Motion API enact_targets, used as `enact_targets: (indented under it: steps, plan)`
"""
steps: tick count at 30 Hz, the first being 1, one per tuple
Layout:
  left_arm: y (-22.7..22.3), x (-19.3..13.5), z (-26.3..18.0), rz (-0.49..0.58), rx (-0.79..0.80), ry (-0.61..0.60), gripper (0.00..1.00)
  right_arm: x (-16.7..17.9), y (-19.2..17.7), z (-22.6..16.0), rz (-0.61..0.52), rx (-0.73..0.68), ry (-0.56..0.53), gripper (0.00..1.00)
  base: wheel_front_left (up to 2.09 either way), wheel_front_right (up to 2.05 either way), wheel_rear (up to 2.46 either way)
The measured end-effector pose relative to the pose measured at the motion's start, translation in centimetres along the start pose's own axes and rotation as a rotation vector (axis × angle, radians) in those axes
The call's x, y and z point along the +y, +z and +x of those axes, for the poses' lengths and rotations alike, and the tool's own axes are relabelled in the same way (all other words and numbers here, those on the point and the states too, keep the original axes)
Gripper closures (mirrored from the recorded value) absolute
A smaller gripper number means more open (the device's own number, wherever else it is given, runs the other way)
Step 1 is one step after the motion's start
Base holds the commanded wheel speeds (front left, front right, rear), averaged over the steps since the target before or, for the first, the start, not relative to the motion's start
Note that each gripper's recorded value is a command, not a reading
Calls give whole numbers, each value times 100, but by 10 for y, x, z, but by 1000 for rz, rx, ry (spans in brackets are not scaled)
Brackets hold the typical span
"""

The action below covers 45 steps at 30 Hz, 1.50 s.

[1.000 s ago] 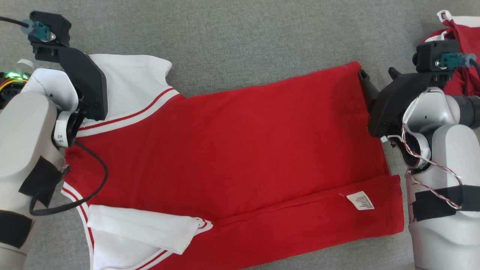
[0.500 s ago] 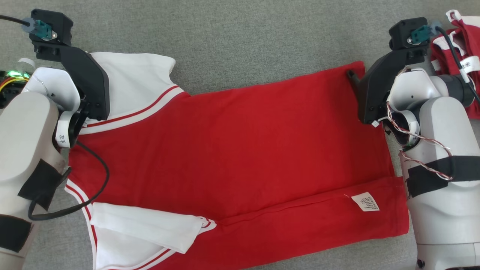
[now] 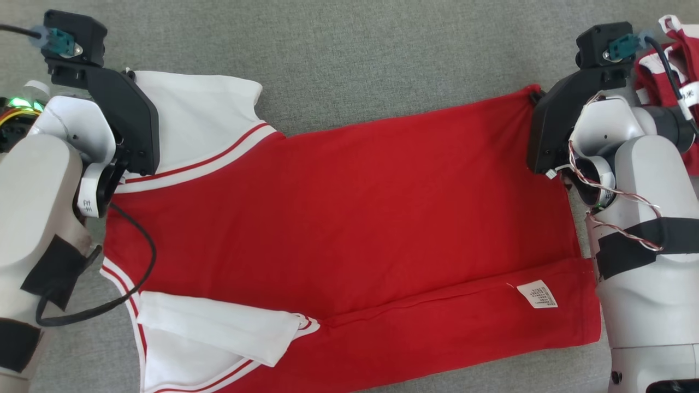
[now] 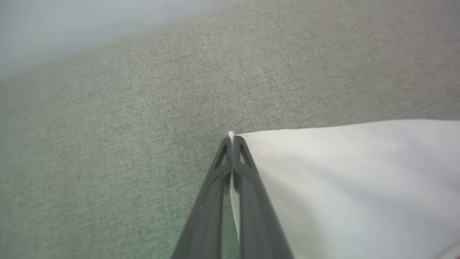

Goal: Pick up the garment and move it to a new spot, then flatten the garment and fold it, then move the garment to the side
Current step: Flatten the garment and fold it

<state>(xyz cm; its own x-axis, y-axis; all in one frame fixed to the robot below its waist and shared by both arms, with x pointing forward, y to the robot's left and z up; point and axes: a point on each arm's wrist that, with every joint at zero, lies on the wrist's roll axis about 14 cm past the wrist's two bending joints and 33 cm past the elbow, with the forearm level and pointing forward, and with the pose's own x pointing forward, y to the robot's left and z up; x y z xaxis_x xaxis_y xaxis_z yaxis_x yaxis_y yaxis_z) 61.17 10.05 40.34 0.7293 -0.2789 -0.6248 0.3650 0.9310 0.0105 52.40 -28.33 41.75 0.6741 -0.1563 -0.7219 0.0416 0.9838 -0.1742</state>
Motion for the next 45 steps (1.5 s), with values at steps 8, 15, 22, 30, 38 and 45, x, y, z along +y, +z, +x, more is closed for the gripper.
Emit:
enact_targets:
  steps: [8,15,22,30,38,45]
  plan:
    - [39,-6,-28,23,-223,-51,100,-2,18,-12,27,-146,-3,100,0,0,0]
    - [55,-2,-59,32,-380,-44,100,1,22,-23,35,-198,-6,100,0,0,0]
    - [45,-21,-99,-115,-486,-116,100,-1,11,-45,76,-234,3,100,0,0,0]
    - [4,-44,-156,-273,-537,-146,100,-6,-21,-75,134,-245,8,100,0,0,0]
    - [-50,-52,-204,-423,-510,-84,100,-3,-58,-96,171,-195,4,100,0,0,0]
    - [-78,-69,-226,-534,-476,-84,100,-3,-74,-112,197,-176,2,100,0,0,0]
